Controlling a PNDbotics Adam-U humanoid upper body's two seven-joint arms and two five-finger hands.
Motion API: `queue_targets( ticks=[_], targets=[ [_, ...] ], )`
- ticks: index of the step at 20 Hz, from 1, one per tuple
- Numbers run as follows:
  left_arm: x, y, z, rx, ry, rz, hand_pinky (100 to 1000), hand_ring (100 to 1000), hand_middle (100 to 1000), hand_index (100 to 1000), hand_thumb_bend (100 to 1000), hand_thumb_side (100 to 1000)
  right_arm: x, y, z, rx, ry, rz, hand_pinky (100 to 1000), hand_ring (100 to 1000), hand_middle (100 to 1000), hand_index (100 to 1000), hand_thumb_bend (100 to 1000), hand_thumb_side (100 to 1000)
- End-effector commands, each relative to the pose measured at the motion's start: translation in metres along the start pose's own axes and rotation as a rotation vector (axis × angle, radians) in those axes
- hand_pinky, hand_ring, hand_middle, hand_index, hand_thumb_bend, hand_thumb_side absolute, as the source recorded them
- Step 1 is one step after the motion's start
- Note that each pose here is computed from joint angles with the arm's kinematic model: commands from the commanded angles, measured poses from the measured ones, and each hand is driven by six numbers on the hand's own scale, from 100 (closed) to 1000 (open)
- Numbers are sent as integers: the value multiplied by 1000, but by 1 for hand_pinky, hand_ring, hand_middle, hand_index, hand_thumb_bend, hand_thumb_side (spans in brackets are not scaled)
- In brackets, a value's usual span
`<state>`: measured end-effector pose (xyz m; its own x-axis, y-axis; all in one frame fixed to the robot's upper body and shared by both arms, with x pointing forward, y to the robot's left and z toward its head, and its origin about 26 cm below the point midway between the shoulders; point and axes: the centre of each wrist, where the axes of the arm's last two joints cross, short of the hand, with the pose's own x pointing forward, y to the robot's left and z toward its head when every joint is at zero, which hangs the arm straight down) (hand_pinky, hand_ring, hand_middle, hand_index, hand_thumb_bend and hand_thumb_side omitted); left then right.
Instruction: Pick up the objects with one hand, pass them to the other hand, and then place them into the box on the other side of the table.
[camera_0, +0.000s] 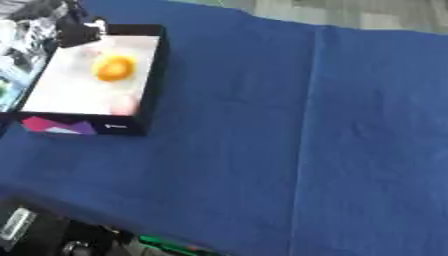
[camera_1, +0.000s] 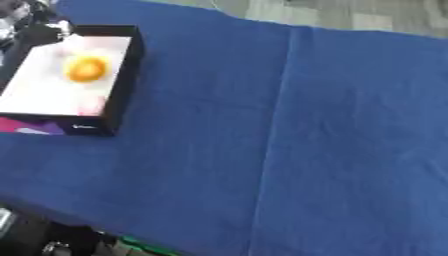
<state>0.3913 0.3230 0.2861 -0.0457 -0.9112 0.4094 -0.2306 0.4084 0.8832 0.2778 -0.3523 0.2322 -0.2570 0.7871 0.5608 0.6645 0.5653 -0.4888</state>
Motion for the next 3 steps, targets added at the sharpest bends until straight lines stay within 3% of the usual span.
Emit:
queue_targets(
  ticks=[1,3],
  targets=[
    [19,33,23,233,-256,316,793,720,742,840,100,574,2,-9,-3,-85,-16,-57,567,731,852,799,239,280],
    [22,30,32,302,-362,516,795,724,737,835,100,572,0,-9,0,-136,-12,-112,565,729,847,791,211,251]
  ],
)
